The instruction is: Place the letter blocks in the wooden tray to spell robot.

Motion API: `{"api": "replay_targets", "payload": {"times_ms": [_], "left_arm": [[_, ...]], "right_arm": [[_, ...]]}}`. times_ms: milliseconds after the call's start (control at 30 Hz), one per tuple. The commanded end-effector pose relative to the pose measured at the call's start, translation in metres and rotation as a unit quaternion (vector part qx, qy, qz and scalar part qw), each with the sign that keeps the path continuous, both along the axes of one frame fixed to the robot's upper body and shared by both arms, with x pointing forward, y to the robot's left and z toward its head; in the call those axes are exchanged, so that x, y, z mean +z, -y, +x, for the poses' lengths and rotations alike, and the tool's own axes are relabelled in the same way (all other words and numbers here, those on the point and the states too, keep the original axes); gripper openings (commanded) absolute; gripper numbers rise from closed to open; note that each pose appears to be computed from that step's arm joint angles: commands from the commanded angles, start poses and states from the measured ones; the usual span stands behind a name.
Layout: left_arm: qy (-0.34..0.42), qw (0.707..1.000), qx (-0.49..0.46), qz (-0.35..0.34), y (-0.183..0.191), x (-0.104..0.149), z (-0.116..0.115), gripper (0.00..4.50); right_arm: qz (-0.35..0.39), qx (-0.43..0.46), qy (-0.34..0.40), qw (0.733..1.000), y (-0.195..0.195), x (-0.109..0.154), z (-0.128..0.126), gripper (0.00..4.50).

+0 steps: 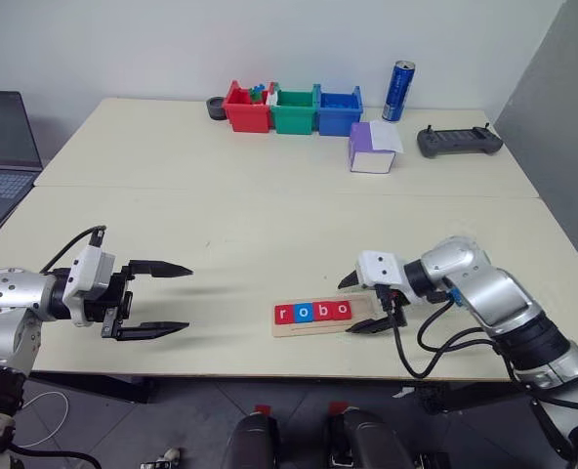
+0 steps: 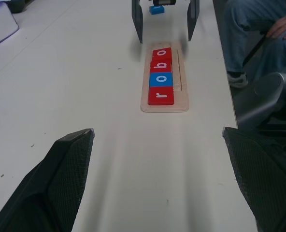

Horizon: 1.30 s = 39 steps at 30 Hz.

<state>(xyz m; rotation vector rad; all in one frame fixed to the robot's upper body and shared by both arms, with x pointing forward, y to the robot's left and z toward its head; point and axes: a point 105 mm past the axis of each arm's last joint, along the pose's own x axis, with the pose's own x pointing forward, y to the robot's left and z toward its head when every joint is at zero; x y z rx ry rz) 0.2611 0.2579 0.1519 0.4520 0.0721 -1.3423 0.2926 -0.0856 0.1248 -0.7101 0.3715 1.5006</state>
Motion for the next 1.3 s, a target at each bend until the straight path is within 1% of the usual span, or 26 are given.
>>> {"api": "replay_targets", "payload": {"times_ms": [33,67,167,233,367,500,533,667,833,967,1167,1300], "left_arm": [[0.016,1.0,-0.002,0.0,0.0,0.008,0.003,4.5],[0.016,1.0,-0.003,-0.001,0.0,0.007,0.003,4.5],[0.016,1.0,-0.005,-0.002,0.001,0.007,0.003,4.5],[0.015,1.0,-0.006,-0.002,0.002,0.007,0.003,4.5],[0.015,1.0,-0.006,0.0,0.002,0.007,0.004,4.5],[0.015,1.0,-0.005,0.0,0.002,0.007,0.004,4.5],[0.015,1.0,-0.006,-0.001,0.002,0.007,0.004,4.5],[0.016,1.0,-0.006,-0.001,0.001,0.007,0.002,4.5],[0.018,1.0,-0.003,0.005,0.0,0.007,0.002,4.5],[0.019,1.0,-0.002,0.005,-0.001,0.008,0.001,4.5],[0.023,1.0,-0.004,0.01,-0.001,0.008,0.003,4.5],[0.022,1.0,-0.005,0.008,0.001,0.008,0.003,4.5]], "right_arm": [[0.036,0.011,-0.019,0.999,-0.004,0.009,-0.013,4.48],[0.039,0.011,-0.025,0.999,-0.005,0.009,-0.016,4.48],[0.041,0.005,-0.039,0.998,-0.006,-0.001,-0.019,3.9],[0.034,0.007,-0.045,0.998,-0.007,-0.007,-0.022,3.25],[0.032,0.006,-0.056,0.998,-0.01,-0.016,-0.024,1.82],[0.024,-0.001,-0.06,0.998,-0.011,-0.025,-0.02,0.33],[0.025,-0.002,-0.06,0.998,-0.012,-0.026,-0.019,0.03],[0.025,-0.002,-0.059,0.998,-0.015,-0.027,-0.016,0.03],[0.008,-0.003,-0.045,0.999,-0.015,-0.033,-0.01,0.03],[0.019,-0.009,-0.042,0.999,-0.015,-0.027,-0.005,0.03],[0.009,-0.022,-0.021,0.999,-0.012,-0.028,0.005,0.03],[0.014,-0.022,-0.022,0.999,-0.012,-0.024,0.006,0.03]]}}
